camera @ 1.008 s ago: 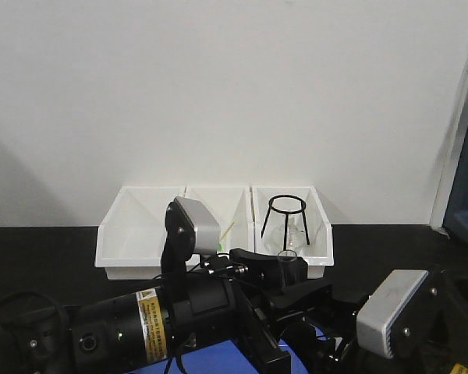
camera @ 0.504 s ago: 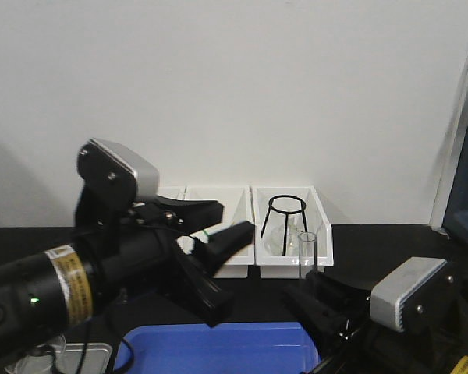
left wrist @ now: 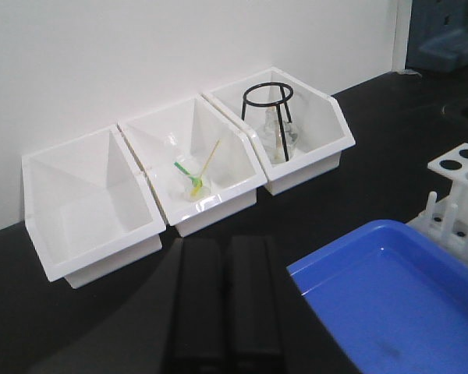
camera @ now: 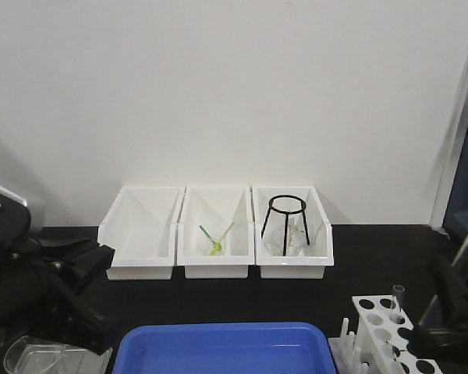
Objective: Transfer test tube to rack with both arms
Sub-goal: 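Carry the test tube with the right gripper over the white rack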
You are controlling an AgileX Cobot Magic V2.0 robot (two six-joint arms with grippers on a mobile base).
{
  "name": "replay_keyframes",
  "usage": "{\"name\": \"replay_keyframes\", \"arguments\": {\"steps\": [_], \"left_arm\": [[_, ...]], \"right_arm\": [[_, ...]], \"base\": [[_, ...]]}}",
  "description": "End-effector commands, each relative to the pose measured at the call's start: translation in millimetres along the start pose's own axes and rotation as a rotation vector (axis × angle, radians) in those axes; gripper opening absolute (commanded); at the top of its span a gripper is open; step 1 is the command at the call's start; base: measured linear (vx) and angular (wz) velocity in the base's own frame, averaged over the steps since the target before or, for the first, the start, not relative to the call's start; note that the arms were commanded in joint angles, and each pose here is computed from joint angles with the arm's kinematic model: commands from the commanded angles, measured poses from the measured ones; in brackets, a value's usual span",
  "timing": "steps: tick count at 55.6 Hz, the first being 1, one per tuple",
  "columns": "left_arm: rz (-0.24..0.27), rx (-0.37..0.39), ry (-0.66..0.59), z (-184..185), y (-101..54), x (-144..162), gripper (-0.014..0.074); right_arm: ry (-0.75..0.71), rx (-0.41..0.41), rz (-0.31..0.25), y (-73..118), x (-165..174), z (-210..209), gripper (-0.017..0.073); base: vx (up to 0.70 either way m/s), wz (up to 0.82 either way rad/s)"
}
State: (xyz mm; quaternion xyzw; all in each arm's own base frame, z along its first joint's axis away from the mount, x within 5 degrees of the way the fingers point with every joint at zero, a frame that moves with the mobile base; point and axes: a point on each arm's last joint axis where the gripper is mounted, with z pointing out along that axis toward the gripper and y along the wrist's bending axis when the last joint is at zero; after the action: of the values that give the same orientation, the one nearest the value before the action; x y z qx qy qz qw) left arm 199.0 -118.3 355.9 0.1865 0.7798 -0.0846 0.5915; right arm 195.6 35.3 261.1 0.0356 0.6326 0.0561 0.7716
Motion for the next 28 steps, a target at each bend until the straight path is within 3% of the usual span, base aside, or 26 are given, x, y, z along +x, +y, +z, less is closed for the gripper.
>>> {"name": "replay_keyframes", "arguments": {"steps": [1, 11, 15, 23, 24, 28], "left_arm": [[0.002, 0.03, -0.069, -9.1, -0.9, -10.7, -0.0008], [-0.005, 0.056, -0.081, -8.1, -3.6, -11.2, -0.0008], [-0.005, 0.072, -0.094, -8.3, -5.0, -12.4, -0.0008], [-0.005, 0.08, -0.101, -8.4, -5.8, -12.9, -0.0007], [-0.005, 0.08, -0.101, -8.4, -5.8, -12.9, -0.0007], [-0.005, 0.08, -0.101, -8.4, -5.8, -12.9, -0.0007]], "right_arm": [[-0.122, 0.038, -0.012, -13.6, -17.5, 2.5, -0.0008], [-0.129, 0.011, -0.001, -34.7, -14.2, 9.2, -0.0008], [-0.117, -0.037, -0.008, -39.2, -6.1, 14.1, -0.0008], [-0.147, -0.14, 0.055, -43.1, 11.0, 23.3, -0.0008], [-0.101, -0.186, 0.048, -41.8, 23.8, 30.3, -0.0008], [-0.067, -0.242, 0.03, -38.5, 31.3, 37.3, -0.0008]], "base": [[0.0, 0.0], [0.0, 0.0], [0.0, 0.0], [0.0, 0.0], [0.0, 0.0], [0.0, 0.0]]}}
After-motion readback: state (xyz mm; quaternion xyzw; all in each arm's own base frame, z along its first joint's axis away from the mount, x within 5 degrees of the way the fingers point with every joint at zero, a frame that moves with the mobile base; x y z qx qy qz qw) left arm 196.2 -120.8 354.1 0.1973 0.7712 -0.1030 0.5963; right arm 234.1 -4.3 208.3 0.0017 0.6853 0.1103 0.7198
